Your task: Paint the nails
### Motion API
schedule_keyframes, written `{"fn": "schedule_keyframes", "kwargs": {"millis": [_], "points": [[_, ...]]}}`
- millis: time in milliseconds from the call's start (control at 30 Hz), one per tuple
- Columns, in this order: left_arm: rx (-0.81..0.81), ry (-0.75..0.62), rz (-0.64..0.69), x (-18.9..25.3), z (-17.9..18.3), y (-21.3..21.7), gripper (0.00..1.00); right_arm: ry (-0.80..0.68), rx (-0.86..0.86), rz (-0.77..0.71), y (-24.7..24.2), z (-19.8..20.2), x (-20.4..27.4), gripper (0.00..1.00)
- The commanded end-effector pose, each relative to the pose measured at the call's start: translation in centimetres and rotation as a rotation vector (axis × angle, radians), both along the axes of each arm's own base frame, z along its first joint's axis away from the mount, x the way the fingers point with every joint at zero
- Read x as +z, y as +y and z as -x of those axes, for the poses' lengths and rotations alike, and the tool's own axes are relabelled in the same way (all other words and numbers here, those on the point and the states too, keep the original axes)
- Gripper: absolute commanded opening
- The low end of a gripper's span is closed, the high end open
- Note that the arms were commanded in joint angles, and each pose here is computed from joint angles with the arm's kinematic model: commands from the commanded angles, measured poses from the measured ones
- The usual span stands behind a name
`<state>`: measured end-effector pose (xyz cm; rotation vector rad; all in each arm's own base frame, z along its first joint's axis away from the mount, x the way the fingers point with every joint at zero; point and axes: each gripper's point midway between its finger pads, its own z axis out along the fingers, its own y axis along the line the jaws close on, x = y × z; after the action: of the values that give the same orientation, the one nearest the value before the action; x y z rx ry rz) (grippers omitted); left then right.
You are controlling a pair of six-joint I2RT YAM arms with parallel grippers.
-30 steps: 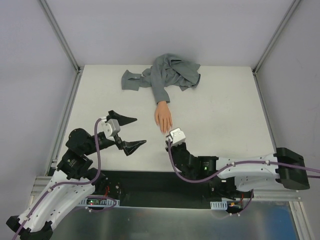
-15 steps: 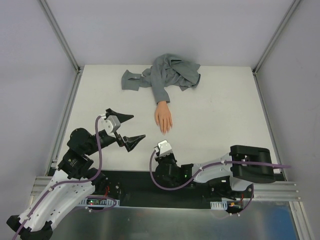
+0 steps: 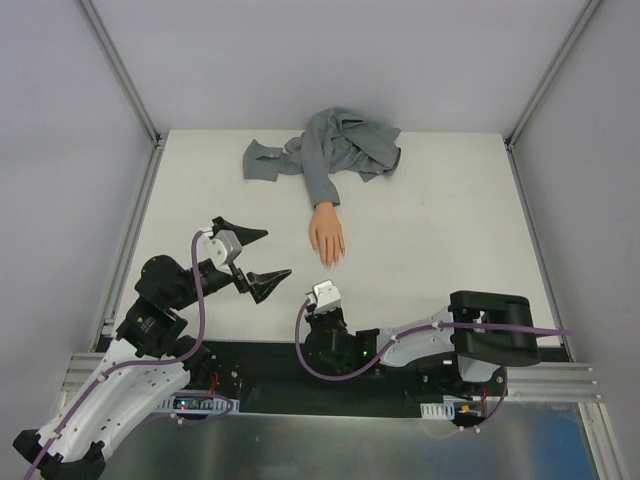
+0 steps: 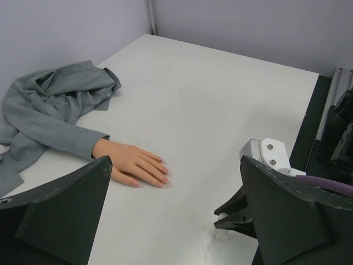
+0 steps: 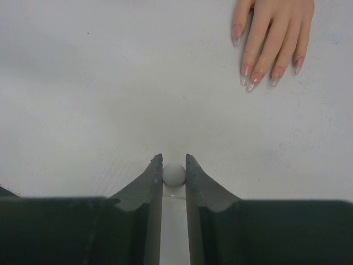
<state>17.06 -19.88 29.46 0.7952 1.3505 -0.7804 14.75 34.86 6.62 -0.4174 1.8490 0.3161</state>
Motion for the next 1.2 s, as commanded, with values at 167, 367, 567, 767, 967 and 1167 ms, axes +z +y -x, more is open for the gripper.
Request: {"fn": "schedule_keyframes", "kwargs": {"millis": [167, 367, 567, 767, 967, 1167], "points": [[0.007, -0.020, 0.021, 0.9, -0.3, 0.1, 0.99, -0.010, -0.031, -0.012, 1.0, -0.2, 3.4, 0.52], [0.024, -0.018, 0.025, 1.0, -0.5, 0.2, 0.99, 0.013, -0.110, 0.010, -2.8, -0.7, 9.1, 0.69], [0.029, 0.000, 0.027, 0.8, -0.7, 0.2, 0.99, 0.074, -0.174, -0.085, -11.0, -1.8, 13.6, 0.73], [0.039, 0.026, 0.029, 0.5, -1.1, 0.1, 0.99, 0.087, -0.276, -0.164, -20.7, -3.1, 16.3, 0.80], [0.044, 0.052, 0.013, -0.1, -1.7, -0.2, 0.99, 0.027, -0.352, -0.197, -25.3, -2.8, 19.7, 0.89], [0.040, 0.091, 0.020, -0.4, -1.9, -0.5, 0.99, 0.019, -0.352, -0.123, -24.9, -3.3, 19.4, 1.00]]}}
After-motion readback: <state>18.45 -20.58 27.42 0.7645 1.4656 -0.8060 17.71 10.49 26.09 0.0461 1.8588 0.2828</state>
